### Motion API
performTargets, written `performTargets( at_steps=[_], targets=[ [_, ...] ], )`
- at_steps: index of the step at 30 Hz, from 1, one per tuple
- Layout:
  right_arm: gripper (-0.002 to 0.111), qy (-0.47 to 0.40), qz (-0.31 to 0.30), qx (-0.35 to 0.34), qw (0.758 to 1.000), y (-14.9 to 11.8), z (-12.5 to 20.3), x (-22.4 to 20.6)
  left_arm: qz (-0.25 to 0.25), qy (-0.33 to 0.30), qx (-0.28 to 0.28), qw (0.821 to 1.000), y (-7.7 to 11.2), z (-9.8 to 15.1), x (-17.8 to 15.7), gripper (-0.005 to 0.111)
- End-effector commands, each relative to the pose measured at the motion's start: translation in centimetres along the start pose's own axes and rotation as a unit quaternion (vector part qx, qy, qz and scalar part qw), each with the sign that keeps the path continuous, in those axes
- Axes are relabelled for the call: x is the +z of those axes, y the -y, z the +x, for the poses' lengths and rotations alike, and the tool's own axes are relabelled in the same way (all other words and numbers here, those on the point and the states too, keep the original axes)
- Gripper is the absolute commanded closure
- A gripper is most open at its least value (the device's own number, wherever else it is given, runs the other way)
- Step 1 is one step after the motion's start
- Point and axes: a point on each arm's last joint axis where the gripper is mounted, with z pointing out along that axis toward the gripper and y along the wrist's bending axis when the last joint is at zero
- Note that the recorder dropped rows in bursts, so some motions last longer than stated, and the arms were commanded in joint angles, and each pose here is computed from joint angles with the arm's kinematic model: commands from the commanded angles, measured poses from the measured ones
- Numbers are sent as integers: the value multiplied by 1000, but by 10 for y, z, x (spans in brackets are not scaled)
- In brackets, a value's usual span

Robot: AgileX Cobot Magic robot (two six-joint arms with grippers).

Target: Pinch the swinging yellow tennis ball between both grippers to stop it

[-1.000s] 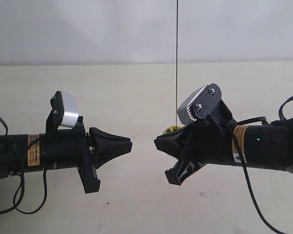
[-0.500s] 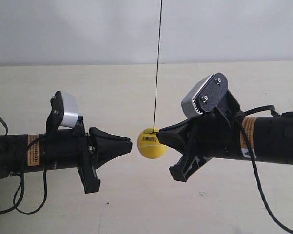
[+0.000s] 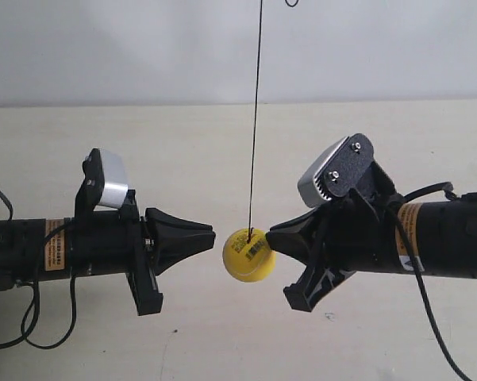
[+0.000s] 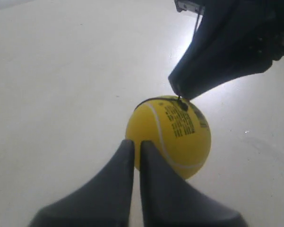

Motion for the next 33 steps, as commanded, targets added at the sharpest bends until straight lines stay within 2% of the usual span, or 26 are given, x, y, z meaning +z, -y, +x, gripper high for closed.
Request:
performTargets(
  at_steps=[1,16,23,33],
  targets=[
    [108,3,-33,-17,999,-12,1,1,7,2,5,1000,1,-1,1,102],
    [108,-1,-29,-22,999,-12,1,1,17,-2,9,1000,3,0,1,102],
    [108,-34,51,-16,998,3,6,0,17,-2,9,1000,3,0,1,102],
    [108,-36,53,-21,998,3,7,0,19,-1,10,1000,4,0,1,102]
  ],
)
